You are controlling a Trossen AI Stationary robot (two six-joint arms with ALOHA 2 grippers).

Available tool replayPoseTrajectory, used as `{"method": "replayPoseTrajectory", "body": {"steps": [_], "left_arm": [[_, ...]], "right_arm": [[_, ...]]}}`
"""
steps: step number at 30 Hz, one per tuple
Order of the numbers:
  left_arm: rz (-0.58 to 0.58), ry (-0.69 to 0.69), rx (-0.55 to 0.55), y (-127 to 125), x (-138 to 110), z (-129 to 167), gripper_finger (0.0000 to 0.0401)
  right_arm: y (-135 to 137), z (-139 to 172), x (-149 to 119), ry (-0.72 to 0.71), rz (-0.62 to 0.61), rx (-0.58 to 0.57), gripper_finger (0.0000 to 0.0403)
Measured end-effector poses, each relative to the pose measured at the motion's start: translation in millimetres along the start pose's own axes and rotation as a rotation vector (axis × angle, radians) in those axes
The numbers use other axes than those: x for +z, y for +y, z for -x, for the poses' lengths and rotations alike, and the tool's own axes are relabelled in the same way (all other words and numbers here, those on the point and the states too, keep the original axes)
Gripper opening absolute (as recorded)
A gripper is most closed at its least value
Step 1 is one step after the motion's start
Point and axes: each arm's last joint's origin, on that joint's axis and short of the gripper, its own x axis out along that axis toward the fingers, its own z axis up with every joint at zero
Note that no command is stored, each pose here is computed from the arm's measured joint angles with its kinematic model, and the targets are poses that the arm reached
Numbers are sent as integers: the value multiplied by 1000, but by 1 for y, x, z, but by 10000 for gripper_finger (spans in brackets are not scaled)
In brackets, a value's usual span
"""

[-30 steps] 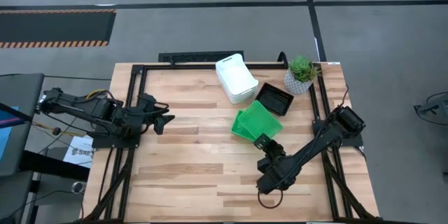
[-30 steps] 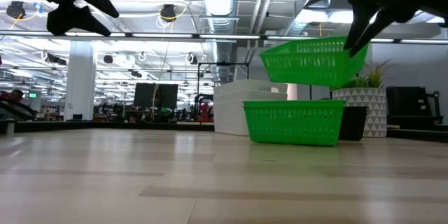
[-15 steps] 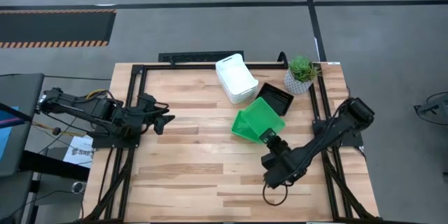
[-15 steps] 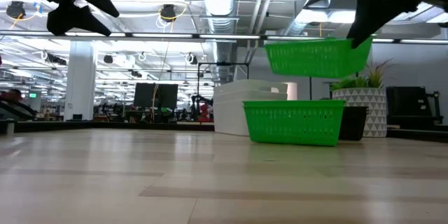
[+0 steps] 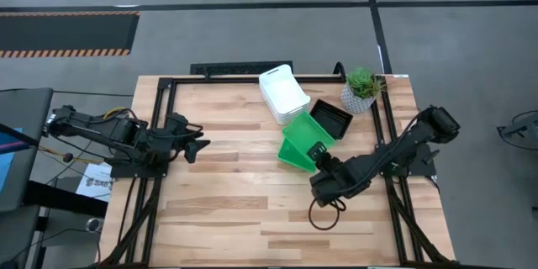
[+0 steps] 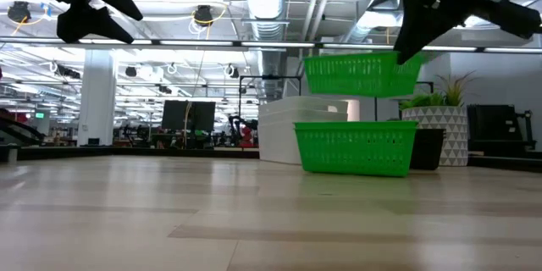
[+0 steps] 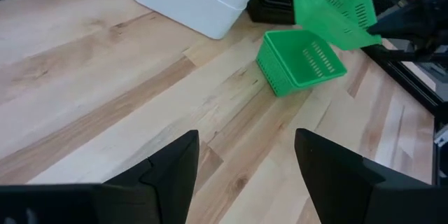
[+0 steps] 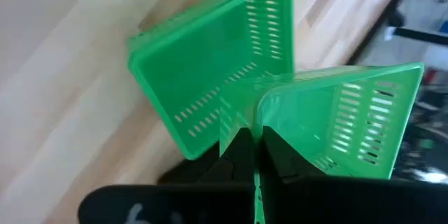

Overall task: Stack baskets by color
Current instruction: Stack the left green bin on the stacked green bin

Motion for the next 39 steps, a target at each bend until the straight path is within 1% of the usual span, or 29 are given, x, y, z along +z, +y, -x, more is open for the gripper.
{"method": "replayPoseTrajectory", "body": {"steps": [6, 11, 14, 18, 30, 36, 39], "left_arm": [[11, 11, -38, -2, 1, 0, 224], [-17, 48, -83, -4, 0, 0, 224], [-24, 59, -94, -5, 0, 0, 224], [-28, 58, -93, -5, 0, 0, 224], [-26, 51, -89, -5, 0, 0, 224], [-21, 45, -96, -5, 1, 0, 224], [-6, 31, -113, -7, 2, 0, 224]], "right_arm": [[0, -2, 0, -8, -11, 12, 8], [1, 3, 5, -55, -95, -20, 7], [1, 5, 7, -60, -118, -61, 8], [1, 5, 8, -64, -138, -63, 9], [0, 4, 8, -72, -143, -55, 9], [4, 7, 9, -85, -122, -29, 8], [9, 6, 3, -79, -109, -11, 11]]}}
